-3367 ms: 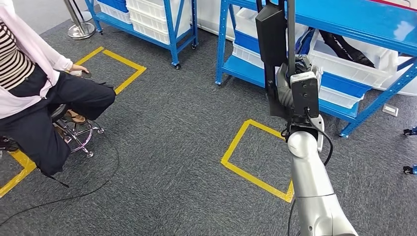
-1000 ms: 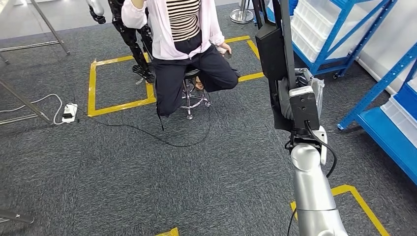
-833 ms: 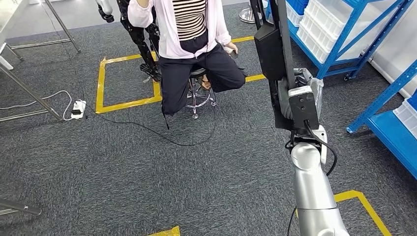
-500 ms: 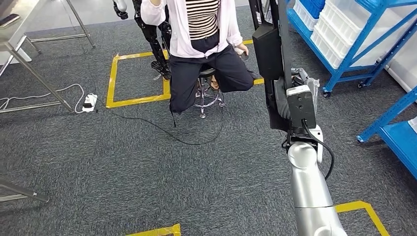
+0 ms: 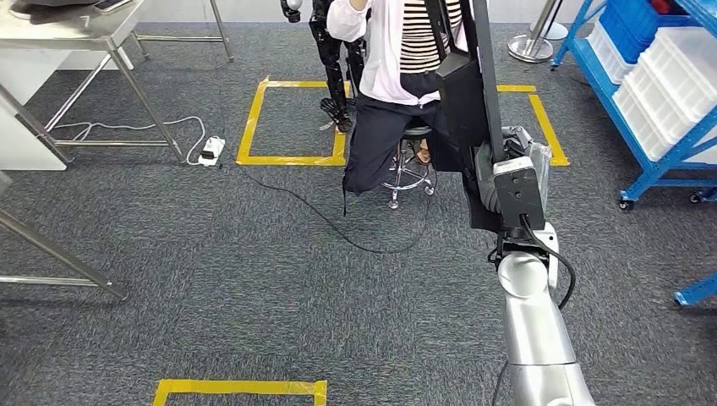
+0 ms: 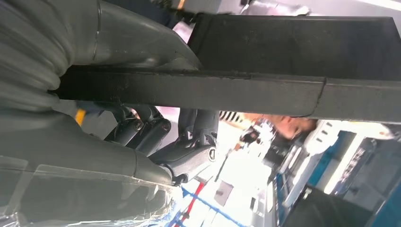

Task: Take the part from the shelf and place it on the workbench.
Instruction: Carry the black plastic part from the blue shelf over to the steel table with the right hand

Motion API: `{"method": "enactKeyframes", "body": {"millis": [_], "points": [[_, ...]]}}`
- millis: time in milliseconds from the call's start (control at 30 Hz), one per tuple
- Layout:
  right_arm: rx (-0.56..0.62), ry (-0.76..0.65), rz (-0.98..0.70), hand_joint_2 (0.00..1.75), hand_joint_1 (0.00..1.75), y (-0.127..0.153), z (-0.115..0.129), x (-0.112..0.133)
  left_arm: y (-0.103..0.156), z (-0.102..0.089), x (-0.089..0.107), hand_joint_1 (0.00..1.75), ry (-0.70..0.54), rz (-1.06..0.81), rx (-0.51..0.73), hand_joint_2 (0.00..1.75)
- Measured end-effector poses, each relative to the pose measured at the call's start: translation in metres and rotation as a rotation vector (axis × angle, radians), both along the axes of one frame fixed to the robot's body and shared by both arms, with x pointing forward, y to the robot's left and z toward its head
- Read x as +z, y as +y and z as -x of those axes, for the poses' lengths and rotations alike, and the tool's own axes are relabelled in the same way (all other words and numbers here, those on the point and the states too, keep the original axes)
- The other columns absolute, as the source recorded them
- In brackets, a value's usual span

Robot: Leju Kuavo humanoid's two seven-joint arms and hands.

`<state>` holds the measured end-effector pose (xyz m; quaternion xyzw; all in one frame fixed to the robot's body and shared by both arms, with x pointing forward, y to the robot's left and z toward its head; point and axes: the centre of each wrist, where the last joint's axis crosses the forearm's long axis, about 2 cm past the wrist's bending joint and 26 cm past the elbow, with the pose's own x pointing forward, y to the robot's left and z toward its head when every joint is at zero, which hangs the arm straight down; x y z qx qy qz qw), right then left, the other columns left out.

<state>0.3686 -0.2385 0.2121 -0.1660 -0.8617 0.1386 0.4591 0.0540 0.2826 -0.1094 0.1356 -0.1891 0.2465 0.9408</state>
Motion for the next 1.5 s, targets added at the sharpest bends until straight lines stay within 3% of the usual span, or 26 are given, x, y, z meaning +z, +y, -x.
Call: {"method": "enactKeyframes", "body": {"millis": [1500], "points": [[-0.004, -0.023, 0.002, 1.75, 1.75, -0.005, -0.007, 0.012, 0.003, 0.004, -0.001, 0.0, -0.015, 0.007, 0.049, 1.75]]}}
